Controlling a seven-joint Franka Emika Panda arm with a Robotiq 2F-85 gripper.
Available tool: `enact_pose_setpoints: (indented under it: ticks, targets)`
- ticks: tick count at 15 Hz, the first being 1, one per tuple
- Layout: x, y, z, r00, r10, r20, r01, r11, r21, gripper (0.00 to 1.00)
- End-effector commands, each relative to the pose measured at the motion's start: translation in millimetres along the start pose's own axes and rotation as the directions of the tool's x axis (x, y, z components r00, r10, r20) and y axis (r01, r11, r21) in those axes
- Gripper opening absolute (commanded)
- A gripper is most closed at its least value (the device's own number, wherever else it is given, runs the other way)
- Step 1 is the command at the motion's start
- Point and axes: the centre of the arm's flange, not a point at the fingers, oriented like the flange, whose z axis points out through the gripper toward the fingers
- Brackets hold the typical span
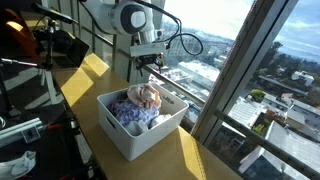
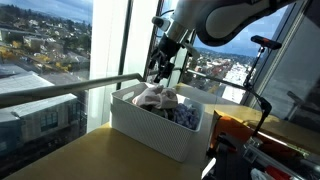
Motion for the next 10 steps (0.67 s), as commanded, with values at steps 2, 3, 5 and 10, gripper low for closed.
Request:
enact_pose_setpoints:
  ticks: [2,3,5,10]
  targets:
    - [0.9,3.9,-7.3,0.999,-0.015,-0.029,0.014,1.0,-0.007,1.0]
    - [0.5,4.0,-5.9,0.999,-0.016,-0.031,0.016,1.0,-0.009,1.0]
    - [0.5,4.2,-4.9,0.999,-0.022,-0.035,0.022,1.0,-0.011,1.0]
    - [3.8,3.3,-6.5,0.998,-0.037,-0.053,0.037,0.999,0.001,1.0]
